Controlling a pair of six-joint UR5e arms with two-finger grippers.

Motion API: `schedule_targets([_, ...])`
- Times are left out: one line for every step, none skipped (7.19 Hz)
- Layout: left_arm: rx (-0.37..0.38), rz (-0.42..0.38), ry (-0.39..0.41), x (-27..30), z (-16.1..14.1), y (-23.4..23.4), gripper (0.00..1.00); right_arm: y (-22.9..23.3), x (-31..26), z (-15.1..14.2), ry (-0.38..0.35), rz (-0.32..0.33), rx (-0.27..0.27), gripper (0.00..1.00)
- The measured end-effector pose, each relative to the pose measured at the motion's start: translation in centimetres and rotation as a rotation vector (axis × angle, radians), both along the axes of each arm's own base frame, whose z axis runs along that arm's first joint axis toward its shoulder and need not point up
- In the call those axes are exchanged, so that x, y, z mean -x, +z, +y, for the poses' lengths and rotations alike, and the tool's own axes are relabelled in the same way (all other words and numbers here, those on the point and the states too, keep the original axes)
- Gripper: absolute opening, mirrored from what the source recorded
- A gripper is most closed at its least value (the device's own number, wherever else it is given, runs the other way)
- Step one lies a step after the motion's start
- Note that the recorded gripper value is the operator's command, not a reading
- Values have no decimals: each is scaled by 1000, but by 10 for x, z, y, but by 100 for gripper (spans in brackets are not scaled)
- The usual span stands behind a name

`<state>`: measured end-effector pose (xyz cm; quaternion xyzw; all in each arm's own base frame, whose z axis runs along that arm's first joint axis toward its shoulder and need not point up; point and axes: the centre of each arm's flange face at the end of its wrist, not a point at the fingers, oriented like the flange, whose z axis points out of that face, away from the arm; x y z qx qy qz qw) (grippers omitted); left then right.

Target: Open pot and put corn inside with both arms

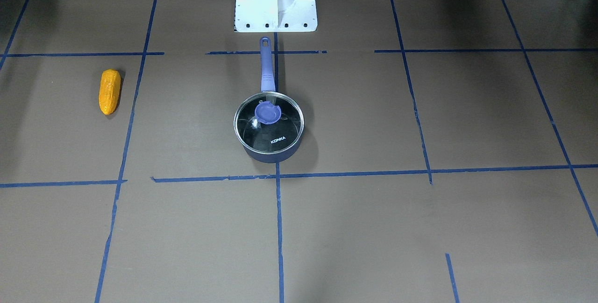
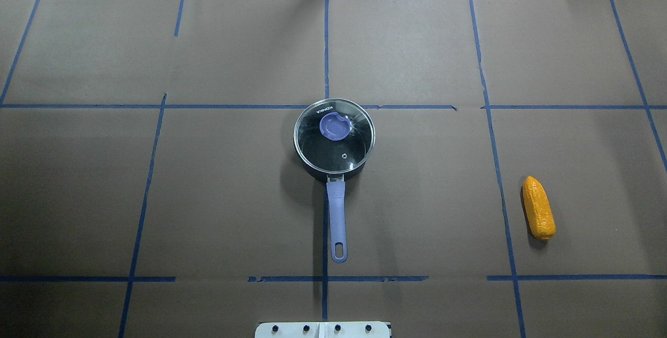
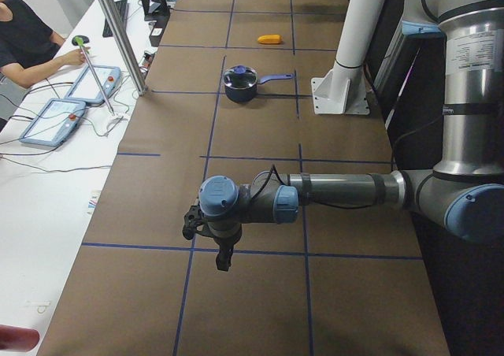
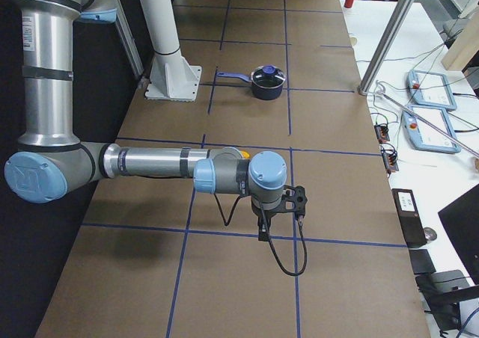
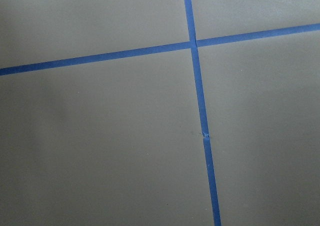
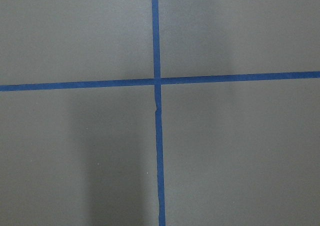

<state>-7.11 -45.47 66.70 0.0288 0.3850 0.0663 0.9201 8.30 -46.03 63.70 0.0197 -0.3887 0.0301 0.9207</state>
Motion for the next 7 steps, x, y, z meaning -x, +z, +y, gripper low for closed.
schedule_targets([0, 0, 0, 0, 0, 0, 100, -1, 0, -1, 1, 0, -5, 100])
schedule_targets([-1, 0, 1, 0, 0, 0, 100, -2, 1, -1, 3, -1, -8, 100])
schedule_targets([-1, 1, 1, 0, 0, 0, 100, -2, 1, -1, 3, -1, -10, 100])
schedule_targets([-1, 1, 1, 0, 0, 0, 100, -3, 1, -2, 4, -2, -10, 100])
schedule_targets([-2, 1, 1, 0, 0, 0, 100, -3, 1, -2, 4, -2, -11, 100])
schedule_targets([-3, 1, 1, 0, -1, -1, 100, -4, 1, -3, 4, -2, -12, 100])
schedule_targets([-5, 1, 1, 0, -1, -2, 100, -5, 2, -4, 4, -2, -14, 100])
